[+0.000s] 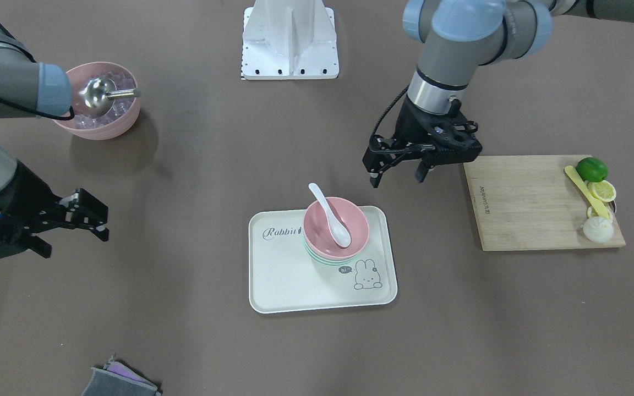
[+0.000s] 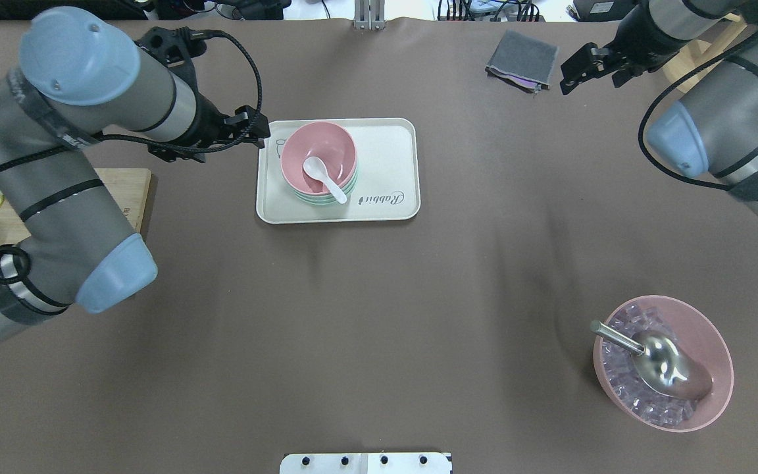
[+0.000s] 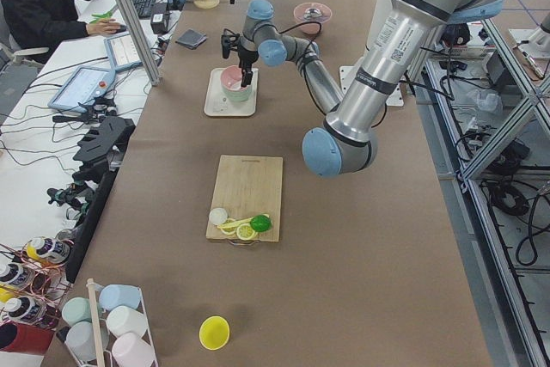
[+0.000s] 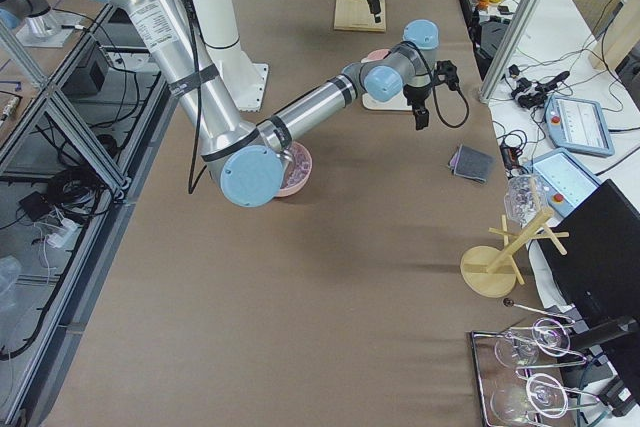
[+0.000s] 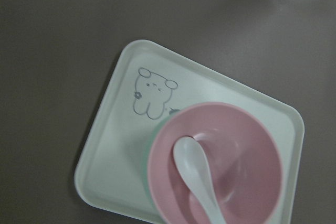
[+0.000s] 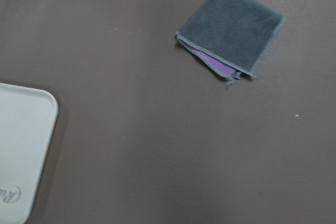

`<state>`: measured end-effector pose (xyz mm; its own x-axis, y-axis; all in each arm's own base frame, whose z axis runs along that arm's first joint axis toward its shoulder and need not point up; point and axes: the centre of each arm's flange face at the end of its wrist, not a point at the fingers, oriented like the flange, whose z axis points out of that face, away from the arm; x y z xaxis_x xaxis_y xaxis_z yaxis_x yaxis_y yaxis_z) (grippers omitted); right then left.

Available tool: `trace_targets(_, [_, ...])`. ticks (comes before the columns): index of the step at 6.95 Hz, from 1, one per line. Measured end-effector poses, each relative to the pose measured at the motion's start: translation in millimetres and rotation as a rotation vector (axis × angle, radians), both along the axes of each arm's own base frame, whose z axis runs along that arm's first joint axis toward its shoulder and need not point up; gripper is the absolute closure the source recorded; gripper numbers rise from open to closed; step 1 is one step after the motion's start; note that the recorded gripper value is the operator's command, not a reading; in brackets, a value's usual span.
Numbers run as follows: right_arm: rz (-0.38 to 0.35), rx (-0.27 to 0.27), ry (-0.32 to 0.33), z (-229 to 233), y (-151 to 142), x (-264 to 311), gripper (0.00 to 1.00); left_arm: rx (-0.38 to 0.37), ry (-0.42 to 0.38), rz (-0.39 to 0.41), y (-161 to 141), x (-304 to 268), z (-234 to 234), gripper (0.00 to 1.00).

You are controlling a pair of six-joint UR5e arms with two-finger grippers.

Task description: Stack pink bowl on green and place spoon

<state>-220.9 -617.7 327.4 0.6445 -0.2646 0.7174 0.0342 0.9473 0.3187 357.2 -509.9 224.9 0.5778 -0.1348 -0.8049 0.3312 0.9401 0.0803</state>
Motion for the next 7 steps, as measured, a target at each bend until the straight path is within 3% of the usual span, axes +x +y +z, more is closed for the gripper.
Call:
trace_targets(2, [-0.08,0.064,0.08,54,13,66,0.0,0.015,-0.079,-0.006,-3,-53,49,0.02])
trace_targets(3, [-0.093,0.068,0.105,79,17,88,0.0,0.011,-0.117,-0.008,-4,-70,77,0.02])
trace_targets(5, [-0.078,0.029,0.132,118,16,119,0.0,0.035,-0.16,0.002,-4,-110,131,0.02])
trace_targets(7, [-0.071,-0.005,0.153,157,19,154,0.0,0.054,-0.193,0.133,9,-170,201,0.02])
